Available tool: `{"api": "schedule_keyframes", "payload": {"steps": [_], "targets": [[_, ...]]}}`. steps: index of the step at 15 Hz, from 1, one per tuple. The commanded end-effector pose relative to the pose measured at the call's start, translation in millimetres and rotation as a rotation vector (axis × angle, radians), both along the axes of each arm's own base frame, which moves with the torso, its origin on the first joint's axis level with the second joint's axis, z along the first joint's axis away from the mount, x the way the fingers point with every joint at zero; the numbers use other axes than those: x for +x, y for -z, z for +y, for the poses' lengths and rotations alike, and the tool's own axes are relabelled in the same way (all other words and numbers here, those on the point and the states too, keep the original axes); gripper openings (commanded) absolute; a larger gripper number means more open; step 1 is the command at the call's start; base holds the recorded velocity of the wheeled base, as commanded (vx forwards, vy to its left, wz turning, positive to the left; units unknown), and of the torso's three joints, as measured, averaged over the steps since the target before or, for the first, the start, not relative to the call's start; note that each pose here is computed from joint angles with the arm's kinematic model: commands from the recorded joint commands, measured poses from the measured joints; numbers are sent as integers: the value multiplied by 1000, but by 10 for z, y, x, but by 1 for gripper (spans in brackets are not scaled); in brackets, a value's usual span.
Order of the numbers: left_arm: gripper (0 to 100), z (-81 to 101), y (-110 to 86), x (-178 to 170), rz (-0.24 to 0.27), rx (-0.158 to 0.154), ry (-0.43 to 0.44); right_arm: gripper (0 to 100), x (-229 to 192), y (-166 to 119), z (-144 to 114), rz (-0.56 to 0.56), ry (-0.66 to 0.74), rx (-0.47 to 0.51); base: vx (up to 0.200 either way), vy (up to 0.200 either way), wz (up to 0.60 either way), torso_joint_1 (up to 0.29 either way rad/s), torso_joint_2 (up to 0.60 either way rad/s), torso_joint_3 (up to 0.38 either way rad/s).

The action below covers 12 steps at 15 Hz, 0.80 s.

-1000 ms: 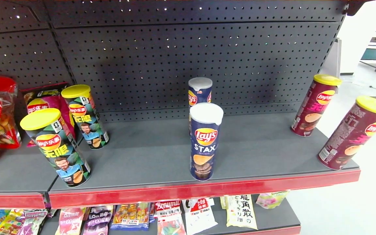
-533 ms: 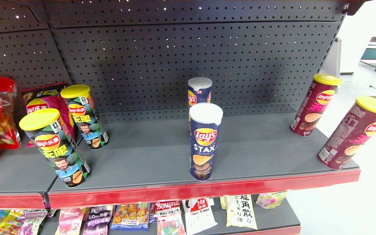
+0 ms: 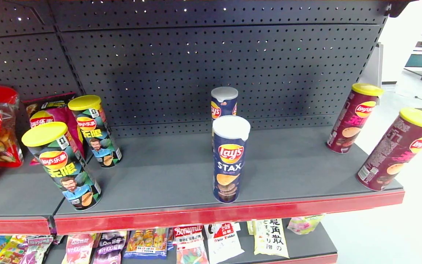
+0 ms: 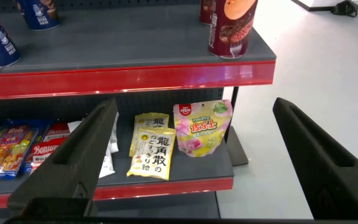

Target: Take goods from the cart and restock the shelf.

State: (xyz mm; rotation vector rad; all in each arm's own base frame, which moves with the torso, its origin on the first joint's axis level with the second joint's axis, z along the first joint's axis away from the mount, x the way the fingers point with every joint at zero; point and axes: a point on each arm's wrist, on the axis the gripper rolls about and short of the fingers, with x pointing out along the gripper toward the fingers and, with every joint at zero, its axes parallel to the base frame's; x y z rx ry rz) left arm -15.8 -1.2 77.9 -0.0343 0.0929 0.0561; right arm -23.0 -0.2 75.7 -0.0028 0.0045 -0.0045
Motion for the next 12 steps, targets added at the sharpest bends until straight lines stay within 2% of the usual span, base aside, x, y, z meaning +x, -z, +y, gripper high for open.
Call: {"api": "schedule_keyframes", "payload": {"steps": [1, 2, 4, 5, 6, 8, 12], "targets": [[100, -6, 4, -16, -20, -4, 67, 100, 0, 3, 0, 2, 0, 0, 0, 0, 0, 0, 0, 0], [100, -2, 5, -23, -30, -4, 94, 100, 0, 2, 0, 0, 0, 0, 0, 0, 0, 0, 0, 0], [100, 2, 16, -52, -63, 41, 115, 100, 0, 2, 0, 0, 0, 0, 0, 0, 0, 0, 0, 0], [100, 1, 17, -61, -77, 32, 112, 100, 0, 2, 0, 0, 0, 0, 0, 0, 0, 0, 0, 0], [100, 2, 19, -68, -86, 41, 98, 100, 0, 2, 0, 0, 0, 0, 0, 0, 0, 0, 0, 0], [100, 10, 19, -68, -85, 43, 63, 100, 0, 2, 0, 0, 0, -2, 0, 0, 0, 0, 0, 0], [100, 10, 24, -67, -82, 44, 63, 100, 0, 2, 0, 0, -1, -5, 0, 0, 0, 0, 0, 0]]}}
